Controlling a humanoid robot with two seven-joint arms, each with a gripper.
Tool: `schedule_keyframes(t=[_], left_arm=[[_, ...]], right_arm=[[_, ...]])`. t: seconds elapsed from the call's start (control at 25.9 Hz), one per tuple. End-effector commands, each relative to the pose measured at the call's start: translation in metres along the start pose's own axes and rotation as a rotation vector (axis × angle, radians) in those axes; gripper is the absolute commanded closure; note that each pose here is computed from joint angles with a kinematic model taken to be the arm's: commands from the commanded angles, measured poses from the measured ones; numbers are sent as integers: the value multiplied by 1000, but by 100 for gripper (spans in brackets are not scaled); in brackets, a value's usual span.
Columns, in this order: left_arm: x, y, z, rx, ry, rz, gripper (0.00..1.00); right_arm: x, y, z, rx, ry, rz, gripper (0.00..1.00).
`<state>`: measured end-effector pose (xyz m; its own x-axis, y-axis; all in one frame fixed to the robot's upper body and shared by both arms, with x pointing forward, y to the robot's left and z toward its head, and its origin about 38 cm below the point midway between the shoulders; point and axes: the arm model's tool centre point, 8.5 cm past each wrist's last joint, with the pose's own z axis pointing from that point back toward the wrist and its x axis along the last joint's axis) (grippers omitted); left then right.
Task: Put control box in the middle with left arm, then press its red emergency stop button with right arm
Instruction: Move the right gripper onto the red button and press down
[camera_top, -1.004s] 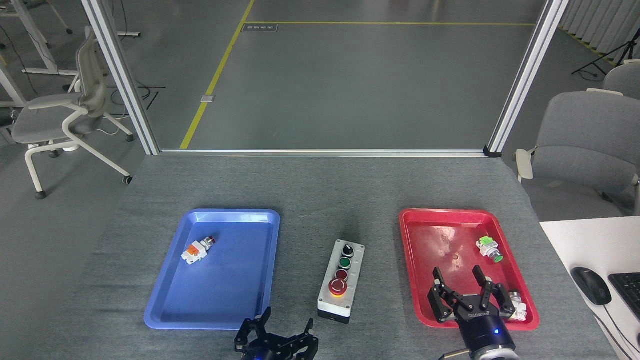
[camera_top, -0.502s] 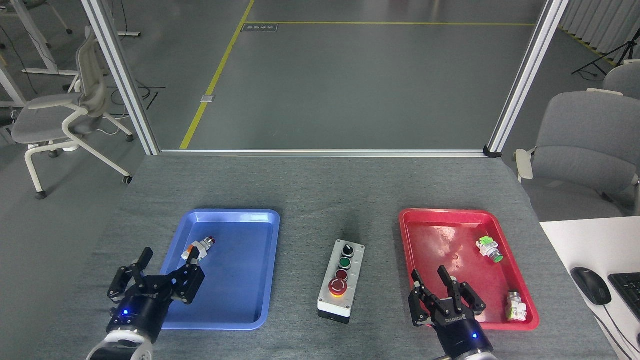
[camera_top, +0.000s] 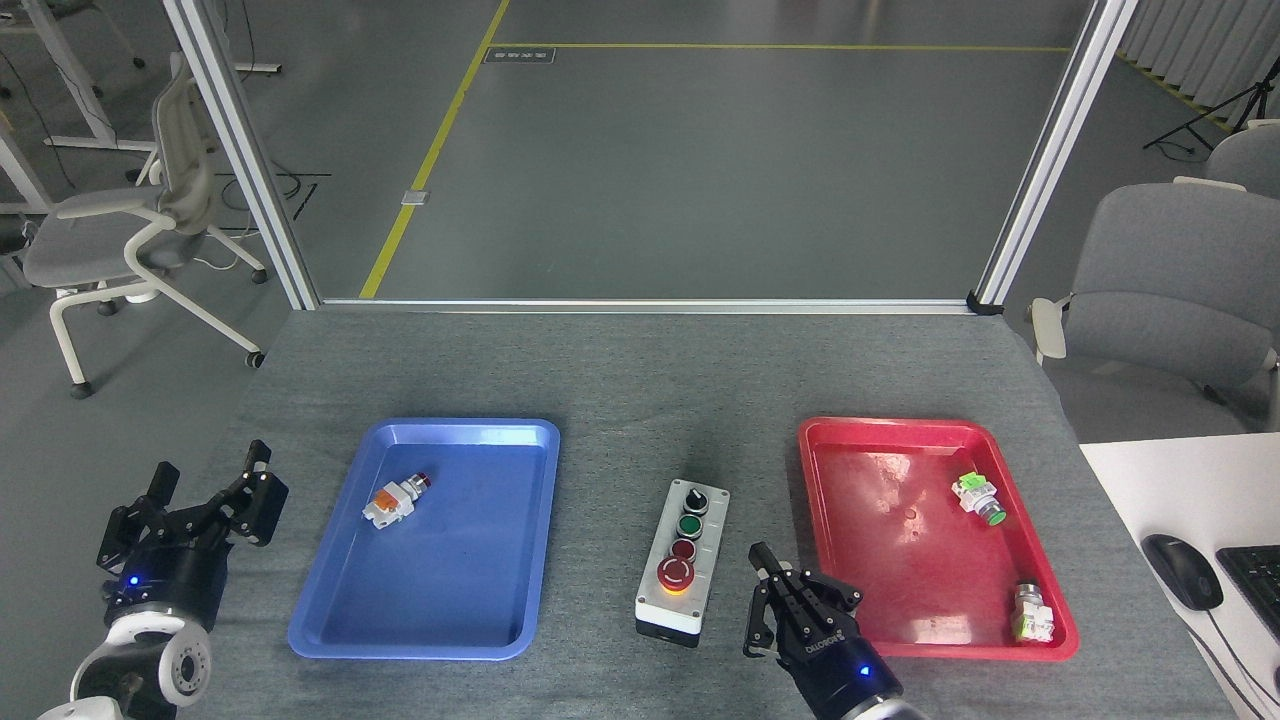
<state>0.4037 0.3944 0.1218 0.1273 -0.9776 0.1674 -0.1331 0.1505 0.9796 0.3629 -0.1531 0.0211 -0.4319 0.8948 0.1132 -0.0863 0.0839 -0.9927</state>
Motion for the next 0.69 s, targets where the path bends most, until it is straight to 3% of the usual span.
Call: schedule_keyframes(t=[0.0, 0.19, 0.46, 0.66], left_arm=[[3, -8, 1, -15, -7, 10, 1], [28, -26, 7, -30, -11, 77, 1], [29, -27, 6, -39, -15, 78, 1], [29, -30, 8, -47, -35, 74, 1]], right_arm=[[14, -1, -14, 17, -33, 24, 100], [33, 7, -34, 61, -56, 75, 100], [47, 28, -38, 128, -94, 83, 100], [52, 32, -38, 141, -95, 85, 100]])
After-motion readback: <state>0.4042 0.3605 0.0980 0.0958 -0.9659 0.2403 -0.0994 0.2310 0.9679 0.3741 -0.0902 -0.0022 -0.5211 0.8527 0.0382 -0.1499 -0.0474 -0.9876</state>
